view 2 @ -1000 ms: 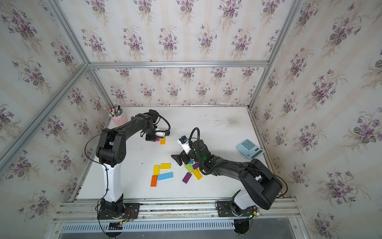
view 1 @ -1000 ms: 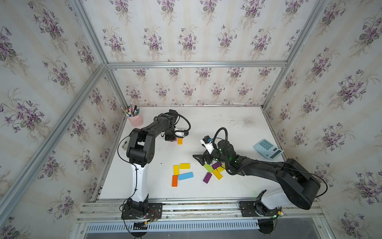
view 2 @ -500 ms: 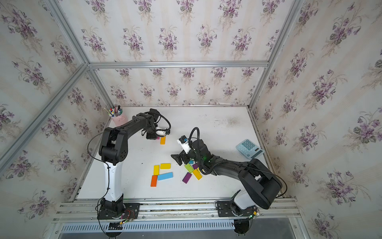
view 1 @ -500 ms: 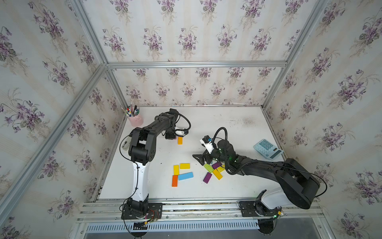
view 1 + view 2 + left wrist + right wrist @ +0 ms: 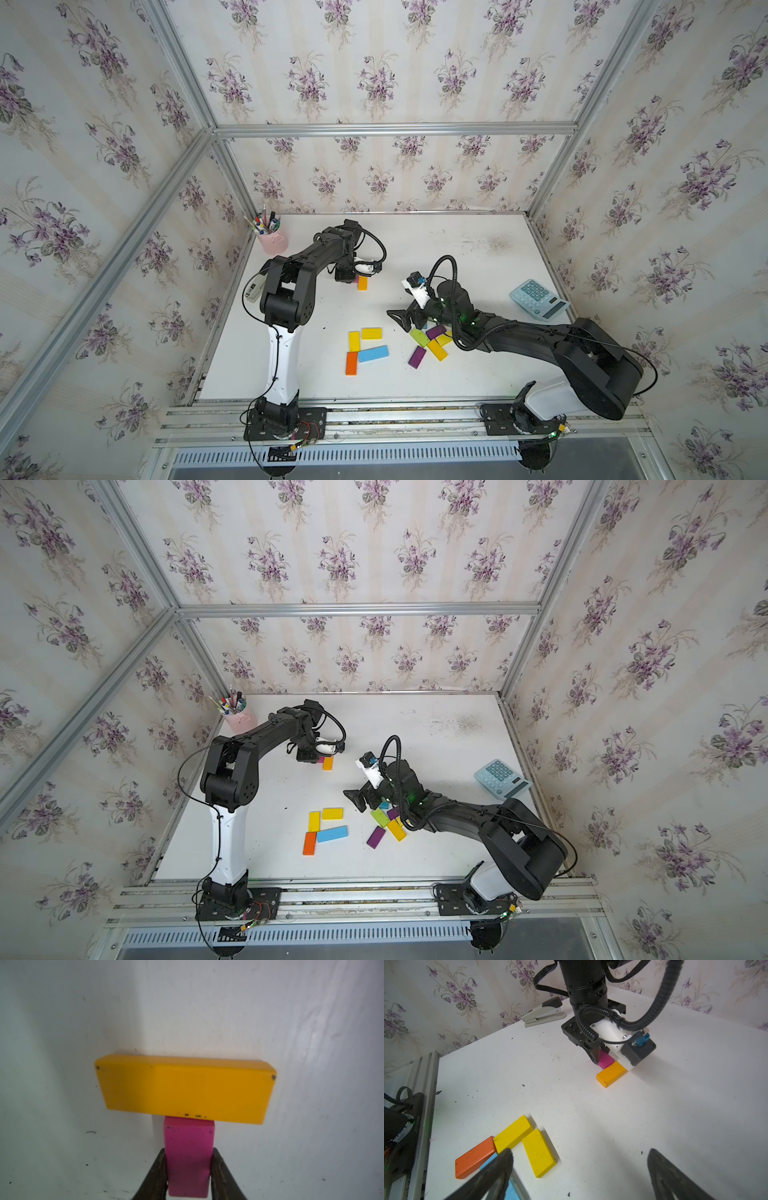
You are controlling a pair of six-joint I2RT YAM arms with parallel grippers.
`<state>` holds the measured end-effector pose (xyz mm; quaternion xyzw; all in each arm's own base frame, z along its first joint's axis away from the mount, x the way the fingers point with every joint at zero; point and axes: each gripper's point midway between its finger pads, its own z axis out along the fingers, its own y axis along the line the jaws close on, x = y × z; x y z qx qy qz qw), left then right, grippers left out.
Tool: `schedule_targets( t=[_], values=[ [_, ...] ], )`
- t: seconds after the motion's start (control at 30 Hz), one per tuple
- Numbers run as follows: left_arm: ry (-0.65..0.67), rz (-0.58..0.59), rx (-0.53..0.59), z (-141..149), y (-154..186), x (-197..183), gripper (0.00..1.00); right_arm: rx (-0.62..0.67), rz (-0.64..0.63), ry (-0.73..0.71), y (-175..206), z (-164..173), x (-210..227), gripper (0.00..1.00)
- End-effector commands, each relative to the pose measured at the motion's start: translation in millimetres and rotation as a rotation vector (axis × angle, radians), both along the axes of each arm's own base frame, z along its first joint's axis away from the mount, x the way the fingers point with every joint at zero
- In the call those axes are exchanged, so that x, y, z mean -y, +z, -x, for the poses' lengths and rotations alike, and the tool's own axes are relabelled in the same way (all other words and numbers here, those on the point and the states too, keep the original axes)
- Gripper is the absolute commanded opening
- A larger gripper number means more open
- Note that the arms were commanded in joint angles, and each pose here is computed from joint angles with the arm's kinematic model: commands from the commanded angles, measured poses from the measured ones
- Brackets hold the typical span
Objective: Assemble the letter t with building blocks
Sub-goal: Assemble the building block at the center of the board.
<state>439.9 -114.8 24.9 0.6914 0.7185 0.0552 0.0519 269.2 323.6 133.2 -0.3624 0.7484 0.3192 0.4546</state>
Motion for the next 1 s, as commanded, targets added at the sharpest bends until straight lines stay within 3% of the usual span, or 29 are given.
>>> schedule_targets(
  t=[0.0,0.97],
  values=[
    [-0.011,0.003,-0.016,3,0,1,0.33,0.022,-0.005,0.011,4,-1,-2,1.0],
    [-0.02,-0.016,-0.019,0,-13,1,0.35,0.015,0.003,0.014,1,-2,-3,1.0]
  ],
)
